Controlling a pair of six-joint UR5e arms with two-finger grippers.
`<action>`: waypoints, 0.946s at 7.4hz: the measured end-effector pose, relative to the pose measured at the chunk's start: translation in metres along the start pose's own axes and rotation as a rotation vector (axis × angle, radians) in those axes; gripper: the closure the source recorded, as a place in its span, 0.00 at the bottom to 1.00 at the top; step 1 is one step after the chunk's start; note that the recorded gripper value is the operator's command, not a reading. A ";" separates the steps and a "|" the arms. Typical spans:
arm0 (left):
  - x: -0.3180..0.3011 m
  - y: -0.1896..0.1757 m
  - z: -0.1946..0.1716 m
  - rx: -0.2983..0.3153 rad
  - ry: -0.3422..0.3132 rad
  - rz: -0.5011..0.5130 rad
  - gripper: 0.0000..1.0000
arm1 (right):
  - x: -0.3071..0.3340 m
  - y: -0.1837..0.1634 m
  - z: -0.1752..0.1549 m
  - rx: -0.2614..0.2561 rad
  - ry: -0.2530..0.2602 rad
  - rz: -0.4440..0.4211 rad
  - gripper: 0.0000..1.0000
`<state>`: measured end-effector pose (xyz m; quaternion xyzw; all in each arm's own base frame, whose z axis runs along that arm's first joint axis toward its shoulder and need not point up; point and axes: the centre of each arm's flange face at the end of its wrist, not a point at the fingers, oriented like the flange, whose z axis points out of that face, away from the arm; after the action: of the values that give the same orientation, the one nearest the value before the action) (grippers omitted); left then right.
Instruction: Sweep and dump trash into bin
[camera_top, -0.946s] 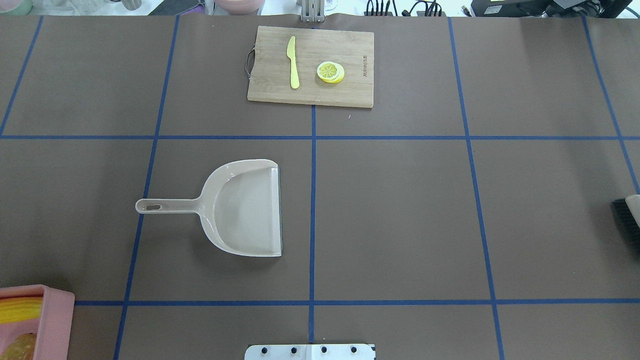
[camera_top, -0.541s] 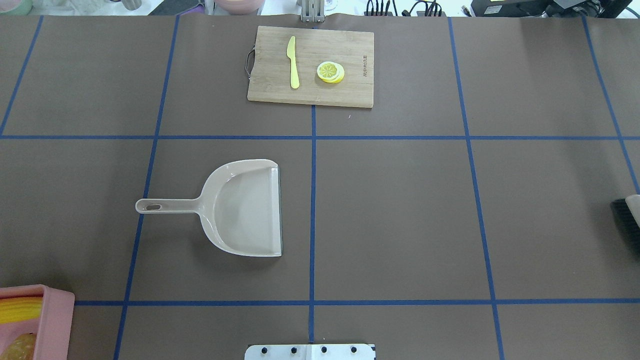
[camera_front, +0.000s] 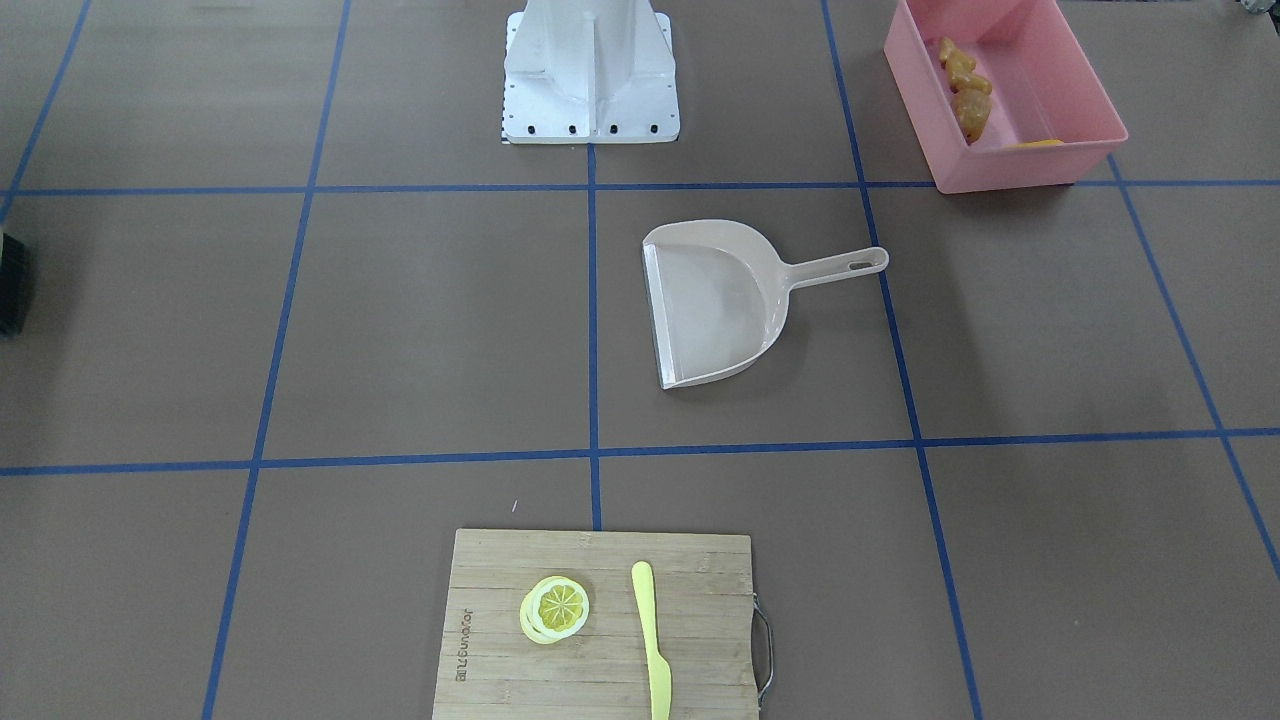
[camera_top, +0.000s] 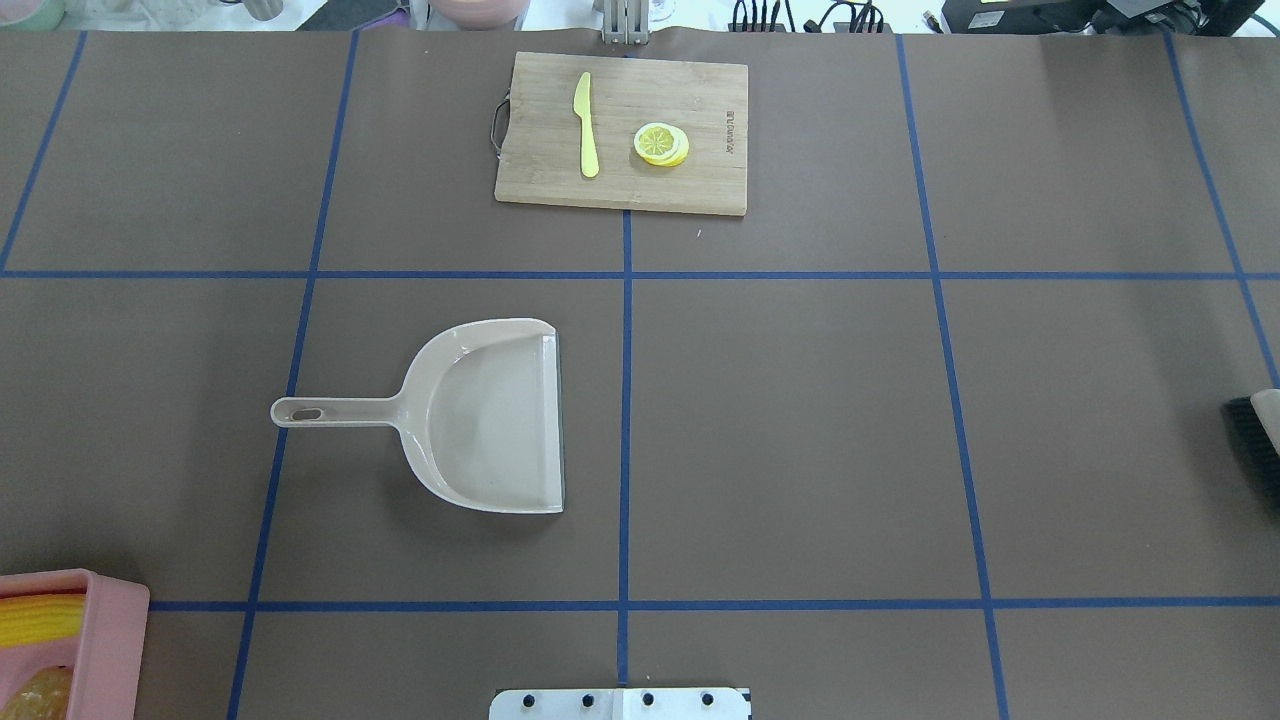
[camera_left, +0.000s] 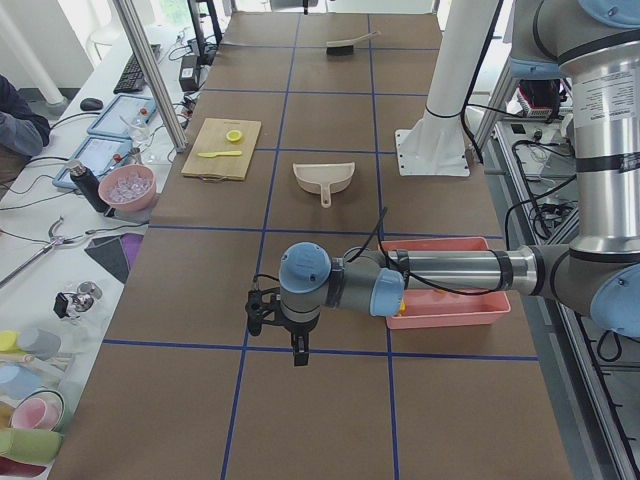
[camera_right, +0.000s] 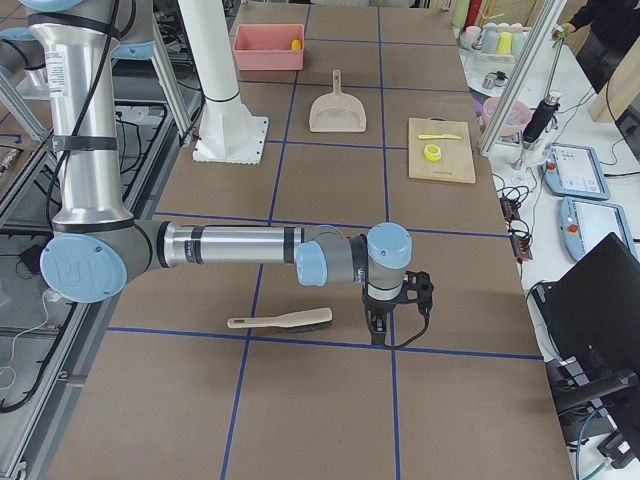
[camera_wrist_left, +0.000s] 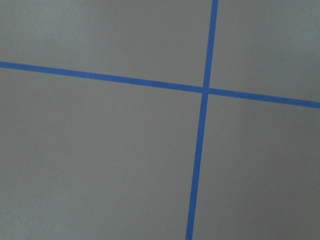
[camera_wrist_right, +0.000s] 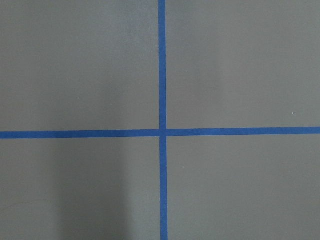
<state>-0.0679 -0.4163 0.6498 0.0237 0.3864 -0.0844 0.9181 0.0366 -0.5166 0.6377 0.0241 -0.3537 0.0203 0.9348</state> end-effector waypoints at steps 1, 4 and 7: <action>-0.003 0.008 0.000 -0.003 -0.001 -0.005 0.01 | 0.000 -0.001 0.001 -0.001 0.000 0.000 0.00; -0.006 0.017 -0.008 0.008 0.032 -0.019 0.01 | -0.001 -0.003 0.002 -0.004 0.002 0.000 0.00; -0.006 0.020 -0.029 0.034 0.129 -0.043 0.01 | -0.001 -0.003 0.003 -0.004 0.002 0.000 0.00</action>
<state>-0.0886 -0.3927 0.6332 0.0363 0.4435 -0.1088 0.8889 0.0346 -0.5200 0.6392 0.0220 -0.3529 0.0197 0.9352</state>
